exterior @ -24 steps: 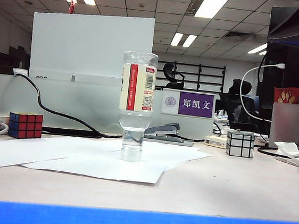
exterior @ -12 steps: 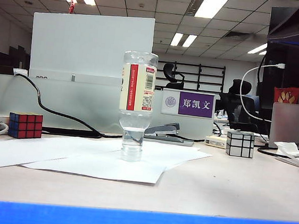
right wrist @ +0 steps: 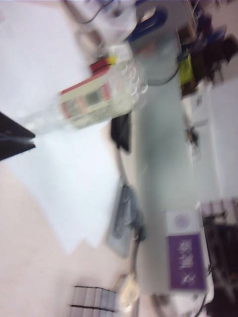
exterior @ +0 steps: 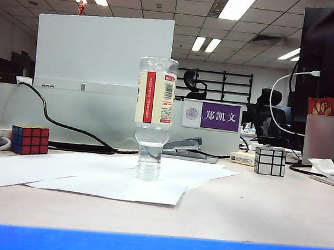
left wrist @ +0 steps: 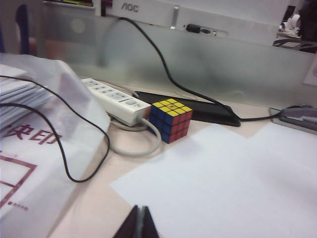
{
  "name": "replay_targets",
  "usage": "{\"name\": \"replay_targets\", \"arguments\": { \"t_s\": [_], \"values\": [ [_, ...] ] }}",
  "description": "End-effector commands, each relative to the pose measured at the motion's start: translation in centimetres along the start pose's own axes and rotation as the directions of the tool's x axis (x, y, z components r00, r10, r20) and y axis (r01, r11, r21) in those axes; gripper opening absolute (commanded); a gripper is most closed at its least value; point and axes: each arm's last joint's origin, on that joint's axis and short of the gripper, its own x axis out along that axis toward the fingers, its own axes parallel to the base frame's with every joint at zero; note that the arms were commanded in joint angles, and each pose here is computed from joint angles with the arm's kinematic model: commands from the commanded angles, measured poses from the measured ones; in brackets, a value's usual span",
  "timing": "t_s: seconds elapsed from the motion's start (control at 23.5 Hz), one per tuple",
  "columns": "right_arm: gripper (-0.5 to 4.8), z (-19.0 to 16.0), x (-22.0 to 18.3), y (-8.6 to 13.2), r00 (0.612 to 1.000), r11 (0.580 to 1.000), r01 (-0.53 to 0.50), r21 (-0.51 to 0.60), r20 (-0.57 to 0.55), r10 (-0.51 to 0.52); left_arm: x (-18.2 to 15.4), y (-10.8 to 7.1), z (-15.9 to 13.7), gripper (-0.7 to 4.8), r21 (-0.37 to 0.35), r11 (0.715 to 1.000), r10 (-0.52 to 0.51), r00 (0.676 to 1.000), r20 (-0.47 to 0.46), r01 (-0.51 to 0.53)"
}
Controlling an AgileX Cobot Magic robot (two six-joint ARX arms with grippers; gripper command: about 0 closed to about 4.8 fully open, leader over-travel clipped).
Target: Flip the plastic bottle upside down.
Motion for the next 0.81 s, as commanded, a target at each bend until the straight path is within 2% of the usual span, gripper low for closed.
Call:
{"name": "replay_targets", "arguments": {
  "t_s": [0.04, 0.13, 0.34, 0.51, 0.81],
  "values": [
    [-0.08, 0.9, -1.3, -0.1, 0.998, 0.991, 0.039, -0.131, 0.048, -0.033, 0.0, 0.0, 0.0, -0.05, 0.001, 1.0, 0.005, 1.0, 0.003, -0.005],
    [-0.08, 1.3, -2.6, -0.4, 0.996, 0.983, 0.071, -0.17, 0.071, -0.06, 0.0, 0.0, 0.0, -0.05, 0.0, 1.0, -0.009, 1.0, -0.003, 0.009],
    [-0.08, 1.6, -5.2, -1.8, 0.974, 0.968, 0.21, -0.14, 0.116, -0.195, 0.0, 0.0, 0.0, -0.05, 0.0, 1.0, -0.009, 1.0, 0.0, 0.009],
    [-0.08, 1.9, -6.6, -3.0, 0.931, 0.933, 0.345, -0.106, 0.161, -0.326, 0.0, 0.0, 0.0, -0.05, 0.001, 1.0, -0.007, 1.0, -0.001, 0.007],
    [-0.08, 0.2, -7.2, -4.1, 0.902, 0.898, 0.427, -0.103, 0.117, -0.416, 0.0, 0.0, 0.0, -0.05, 0.0, 1.0, -0.007, 1.0, 0.0, 0.007]
  ]
}}
